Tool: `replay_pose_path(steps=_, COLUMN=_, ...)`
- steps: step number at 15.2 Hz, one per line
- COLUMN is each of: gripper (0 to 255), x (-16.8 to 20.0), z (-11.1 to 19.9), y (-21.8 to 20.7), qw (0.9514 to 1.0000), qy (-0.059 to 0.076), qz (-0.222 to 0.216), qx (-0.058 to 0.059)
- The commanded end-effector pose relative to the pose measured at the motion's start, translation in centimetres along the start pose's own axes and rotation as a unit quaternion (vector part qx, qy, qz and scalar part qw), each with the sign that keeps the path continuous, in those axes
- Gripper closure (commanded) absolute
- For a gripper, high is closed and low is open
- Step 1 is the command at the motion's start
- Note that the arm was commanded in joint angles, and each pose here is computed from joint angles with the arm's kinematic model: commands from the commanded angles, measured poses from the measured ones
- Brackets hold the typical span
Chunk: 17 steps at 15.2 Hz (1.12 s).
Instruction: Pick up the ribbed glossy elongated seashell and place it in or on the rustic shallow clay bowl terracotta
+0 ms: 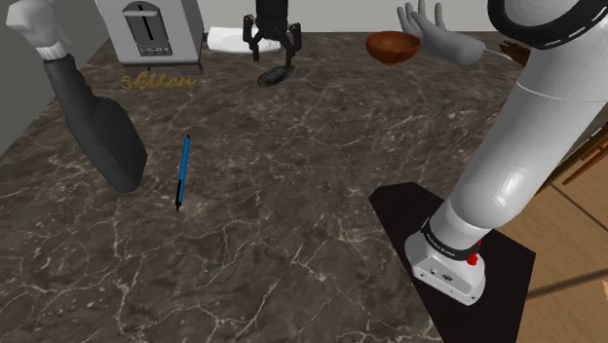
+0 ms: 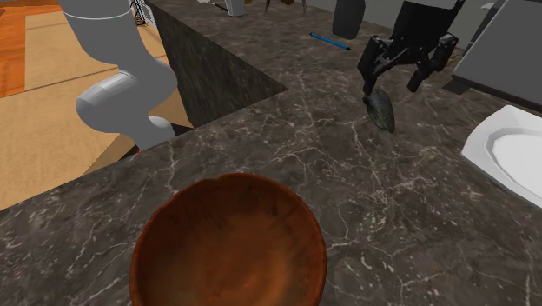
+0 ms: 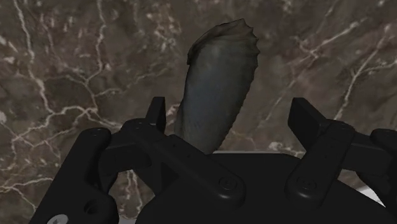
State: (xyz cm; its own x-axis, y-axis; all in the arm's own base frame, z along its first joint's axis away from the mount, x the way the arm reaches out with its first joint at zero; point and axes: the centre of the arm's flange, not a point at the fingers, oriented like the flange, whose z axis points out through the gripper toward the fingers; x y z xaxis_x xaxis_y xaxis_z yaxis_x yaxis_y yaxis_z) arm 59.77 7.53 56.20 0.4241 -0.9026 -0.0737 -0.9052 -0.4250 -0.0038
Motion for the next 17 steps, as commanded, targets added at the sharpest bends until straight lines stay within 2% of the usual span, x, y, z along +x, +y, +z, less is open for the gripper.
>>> replay_pose_path(steps=1, gripper=0, x=0.0, z=1.0, y=0.0, qw=1.0, qy=0.0, qz=0.001, qx=0.0)
replay_pose_path(steps=3, gripper=0, x=0.0, z=2.3, y=0.0, qw=1.0, qy=0.0, qz=0.001, qx=0.0)
replay_pose_path(steps=11, gripper=0, x=0.0, z=2.3, y=0.0, qw=1.0, qy=0.0, qz=0.001, qx=0.0)
replay_pose_path(steps=12, gripper=255, x=0.0, z=2.3, y=0.0, qw=1.0, qy=0.0, qz=0.001, qx=0.0)
replay_pose_path(steps=17, gripper=255, x=0.0, z=2.3, y=0.0, qw=1.0, qy=0.0, qz=0.001, qx=0.0)
